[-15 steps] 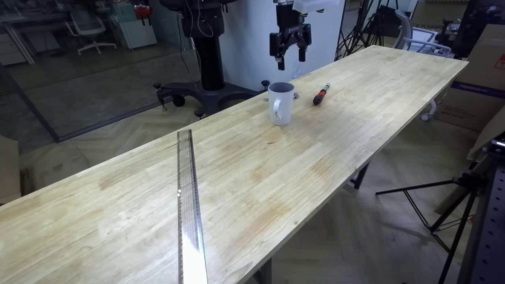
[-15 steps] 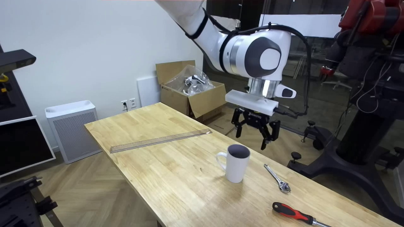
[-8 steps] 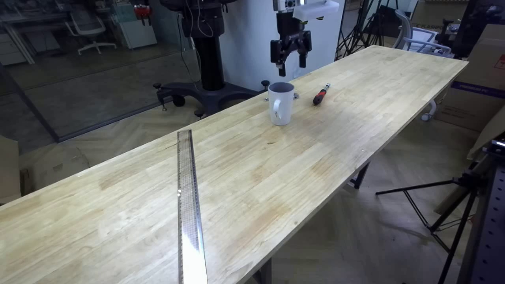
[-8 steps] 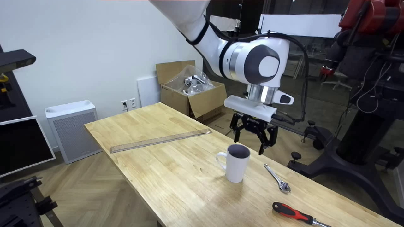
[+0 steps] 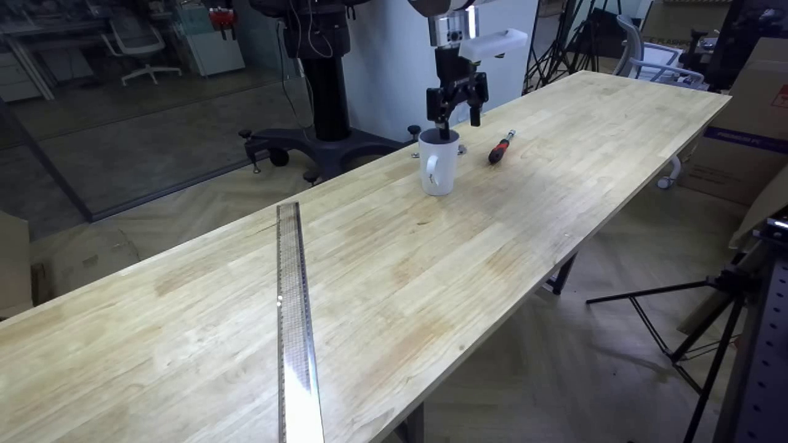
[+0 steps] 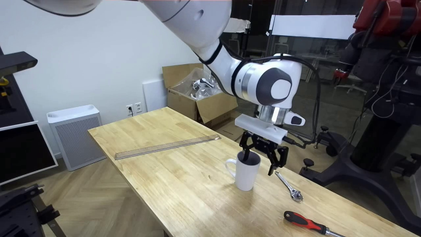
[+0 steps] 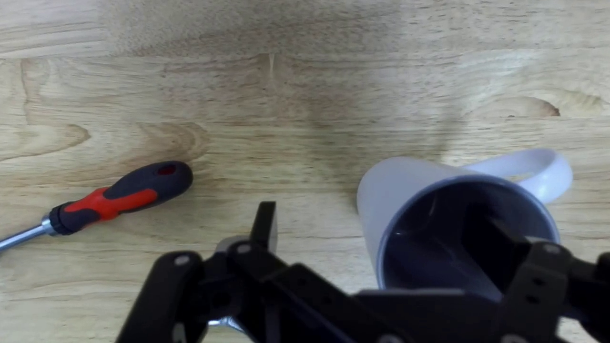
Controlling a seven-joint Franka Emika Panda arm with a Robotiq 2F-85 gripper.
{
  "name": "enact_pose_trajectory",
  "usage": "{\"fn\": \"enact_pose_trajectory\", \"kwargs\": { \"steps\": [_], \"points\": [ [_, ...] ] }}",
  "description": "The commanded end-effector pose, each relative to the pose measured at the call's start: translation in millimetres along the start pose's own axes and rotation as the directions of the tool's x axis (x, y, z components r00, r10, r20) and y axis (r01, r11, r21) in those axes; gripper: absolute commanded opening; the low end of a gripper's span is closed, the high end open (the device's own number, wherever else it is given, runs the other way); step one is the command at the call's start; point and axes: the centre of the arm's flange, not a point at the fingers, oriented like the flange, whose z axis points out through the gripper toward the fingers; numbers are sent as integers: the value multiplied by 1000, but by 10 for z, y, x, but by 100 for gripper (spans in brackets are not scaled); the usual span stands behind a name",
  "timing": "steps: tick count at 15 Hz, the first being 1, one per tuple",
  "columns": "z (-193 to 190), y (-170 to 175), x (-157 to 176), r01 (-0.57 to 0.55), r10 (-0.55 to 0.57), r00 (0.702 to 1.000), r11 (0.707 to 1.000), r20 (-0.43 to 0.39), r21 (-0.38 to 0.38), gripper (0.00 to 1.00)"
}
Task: Move the cup to the edge
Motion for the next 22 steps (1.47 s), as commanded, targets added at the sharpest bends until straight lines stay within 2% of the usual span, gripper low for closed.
{"fn": "enact_pose_trajectory", "kwargs": {
  "steps": [1, 2, 4, 8, 14, 17, 22],
  "points": [
    [15, 55, 218, -19, 19, 1000, 1000, 6, -1, 97],
    [32, 58, 232, -18, 18, 1000, 1000, 7, -2, 74],
    [48, 55, 257, -16, 16, 1000, 1000, 8, -7, 70],
    [57, 35, 290, -6, 6, 1000, 1000, 14, -13, 40],
    [28, -37, 277, 13, -12, 999, 1000, 40, -13, 2],
    [10, -95, 224, 26, -25, 997, 1000, 72, -6, 1],
    [61, -144, -126, 32, -30, 986, 999, 163, -12, 2]
  ]
}}
